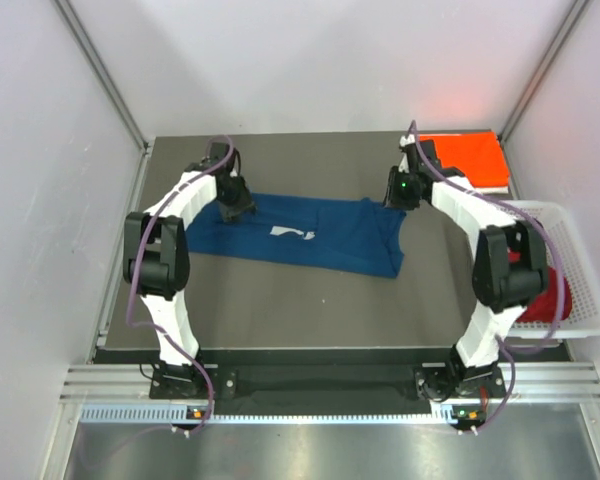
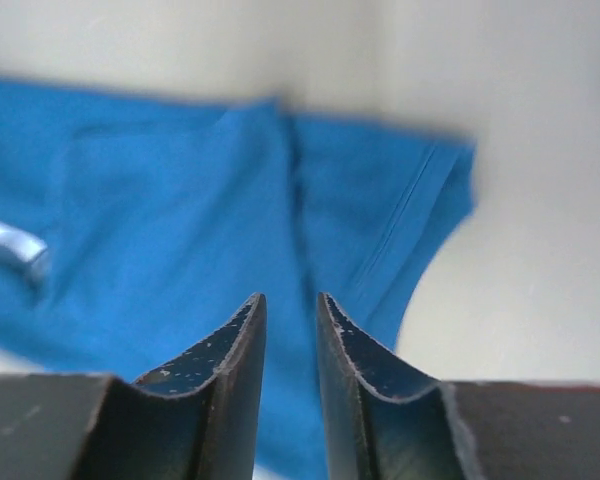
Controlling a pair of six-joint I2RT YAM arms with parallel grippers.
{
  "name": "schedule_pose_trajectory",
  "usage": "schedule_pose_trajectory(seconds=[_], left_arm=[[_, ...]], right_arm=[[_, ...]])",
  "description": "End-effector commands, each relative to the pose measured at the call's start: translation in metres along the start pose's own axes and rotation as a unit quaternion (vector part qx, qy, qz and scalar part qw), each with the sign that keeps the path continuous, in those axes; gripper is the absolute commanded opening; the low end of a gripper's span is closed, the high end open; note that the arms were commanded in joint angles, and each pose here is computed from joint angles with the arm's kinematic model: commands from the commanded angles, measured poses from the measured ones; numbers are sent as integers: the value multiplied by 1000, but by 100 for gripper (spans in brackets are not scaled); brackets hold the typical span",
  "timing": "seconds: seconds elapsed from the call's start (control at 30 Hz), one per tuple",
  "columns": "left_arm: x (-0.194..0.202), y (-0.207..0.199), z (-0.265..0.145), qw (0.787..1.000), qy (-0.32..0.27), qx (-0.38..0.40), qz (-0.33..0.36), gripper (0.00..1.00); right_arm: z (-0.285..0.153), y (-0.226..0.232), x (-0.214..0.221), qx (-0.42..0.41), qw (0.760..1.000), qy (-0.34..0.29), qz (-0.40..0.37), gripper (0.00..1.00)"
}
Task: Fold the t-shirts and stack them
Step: Fold the tshirt
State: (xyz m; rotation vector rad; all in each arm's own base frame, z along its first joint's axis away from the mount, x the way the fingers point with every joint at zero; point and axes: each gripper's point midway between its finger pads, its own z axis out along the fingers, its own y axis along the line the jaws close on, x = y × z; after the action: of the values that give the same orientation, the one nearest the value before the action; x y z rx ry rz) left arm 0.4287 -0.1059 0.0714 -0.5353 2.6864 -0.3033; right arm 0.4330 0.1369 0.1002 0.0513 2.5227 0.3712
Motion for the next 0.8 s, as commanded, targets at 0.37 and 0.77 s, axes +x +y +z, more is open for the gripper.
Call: schedule_pose_trajectory(seconds=[0.37, 0.77], left_arm=[[-27, 78, 4, 994, -23, -100, -34, 50], [-69, 143, 31, 985, -44, -130, -100, 50]], right_arm=[[-17, -15, 124, 60, 995, 43, 64, 20], [-22, -59, 158, 140, 987, 36, 71, 20]])
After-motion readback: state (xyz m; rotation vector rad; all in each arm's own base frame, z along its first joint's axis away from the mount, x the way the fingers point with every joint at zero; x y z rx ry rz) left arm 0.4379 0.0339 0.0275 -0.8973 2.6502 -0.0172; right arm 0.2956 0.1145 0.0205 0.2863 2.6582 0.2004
